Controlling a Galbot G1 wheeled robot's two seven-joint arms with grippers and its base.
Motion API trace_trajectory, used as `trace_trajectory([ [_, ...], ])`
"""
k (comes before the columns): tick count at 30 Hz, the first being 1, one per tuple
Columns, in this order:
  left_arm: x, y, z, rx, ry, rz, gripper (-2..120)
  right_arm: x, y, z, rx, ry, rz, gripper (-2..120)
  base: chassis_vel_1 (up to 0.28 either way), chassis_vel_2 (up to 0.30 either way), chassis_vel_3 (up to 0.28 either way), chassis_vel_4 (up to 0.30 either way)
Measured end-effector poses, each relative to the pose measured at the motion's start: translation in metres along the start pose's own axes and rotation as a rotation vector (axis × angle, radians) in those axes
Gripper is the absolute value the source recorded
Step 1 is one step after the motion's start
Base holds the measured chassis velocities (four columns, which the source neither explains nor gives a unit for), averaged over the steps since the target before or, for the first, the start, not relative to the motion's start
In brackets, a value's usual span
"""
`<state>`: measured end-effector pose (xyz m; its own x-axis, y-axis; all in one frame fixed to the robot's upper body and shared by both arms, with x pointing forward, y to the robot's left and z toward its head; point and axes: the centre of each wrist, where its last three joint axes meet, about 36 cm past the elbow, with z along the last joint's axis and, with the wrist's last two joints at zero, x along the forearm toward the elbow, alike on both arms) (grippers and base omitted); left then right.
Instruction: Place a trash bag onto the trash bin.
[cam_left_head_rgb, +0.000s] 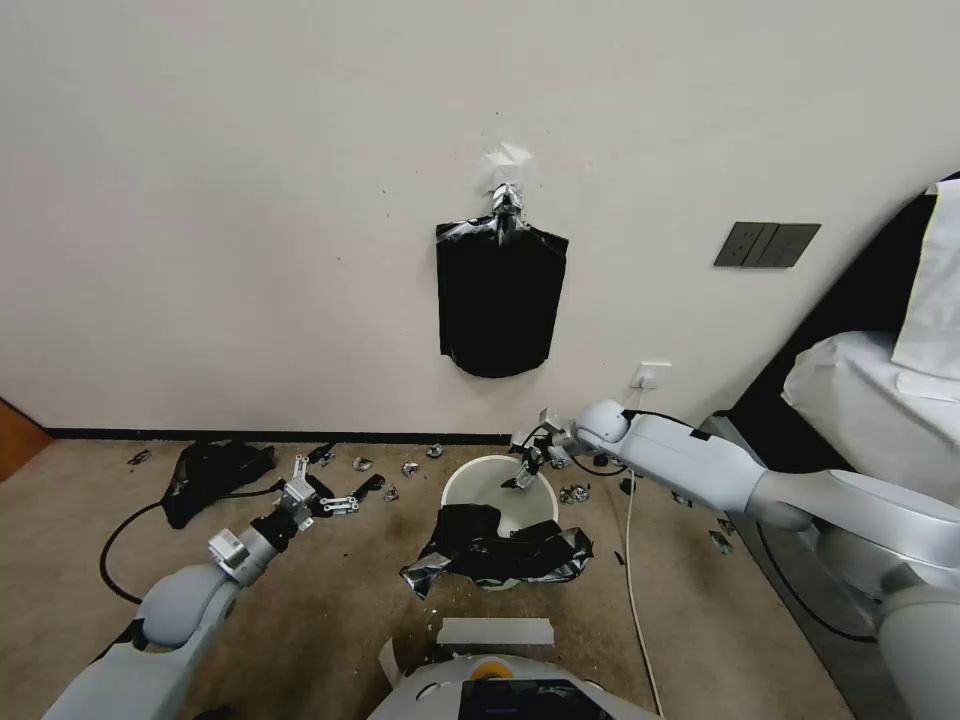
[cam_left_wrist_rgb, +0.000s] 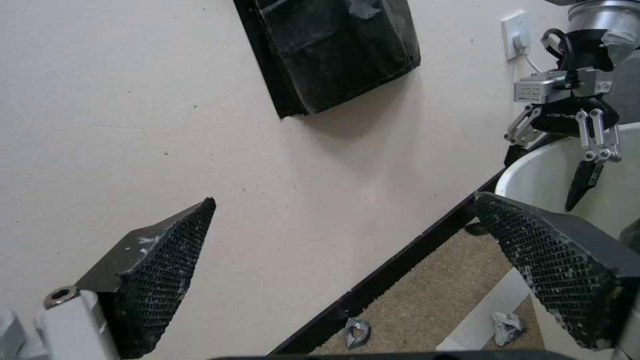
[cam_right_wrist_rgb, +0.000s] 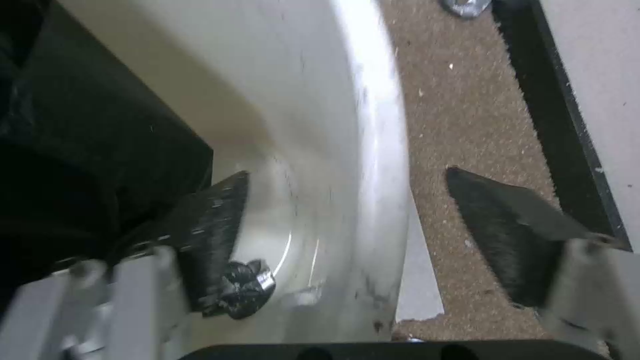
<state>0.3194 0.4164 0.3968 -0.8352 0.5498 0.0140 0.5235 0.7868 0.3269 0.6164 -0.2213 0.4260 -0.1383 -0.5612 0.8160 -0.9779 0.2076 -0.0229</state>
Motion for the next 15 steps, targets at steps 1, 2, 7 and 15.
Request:
trace_trajectory([
  [1,0.0,-0.0003,0.0004,0.001,0.0,-0.001,100,-0.0006,0.0002,0.0001,0.003,0.002,-0.003,63,0.0,0.0,0.0,0.0],
  [2,-0.0002,-0.0002,0.0009,0.001,0.0,-0.002,100,-0.0009,0.0003,-0.0001,0.004,0.003,-0.004,59,0.0,0.0,0.0,0.0],
  [7,-0.0028,-0.001,0.0025,0.004,-0.002,0.0,100,-0.0011,0.0004,-0.0019,0.011,0.006,-0.011,43,0.0,0.0,0.0,0.0],
  [15,-0.0025,-0.0023,0.0034,0.006,0.0,0.001,100,-0.0011,-0.0005,-0.003,0.018,0.011,-0.016,14,0.0,0.0,0.0,0.0],
])
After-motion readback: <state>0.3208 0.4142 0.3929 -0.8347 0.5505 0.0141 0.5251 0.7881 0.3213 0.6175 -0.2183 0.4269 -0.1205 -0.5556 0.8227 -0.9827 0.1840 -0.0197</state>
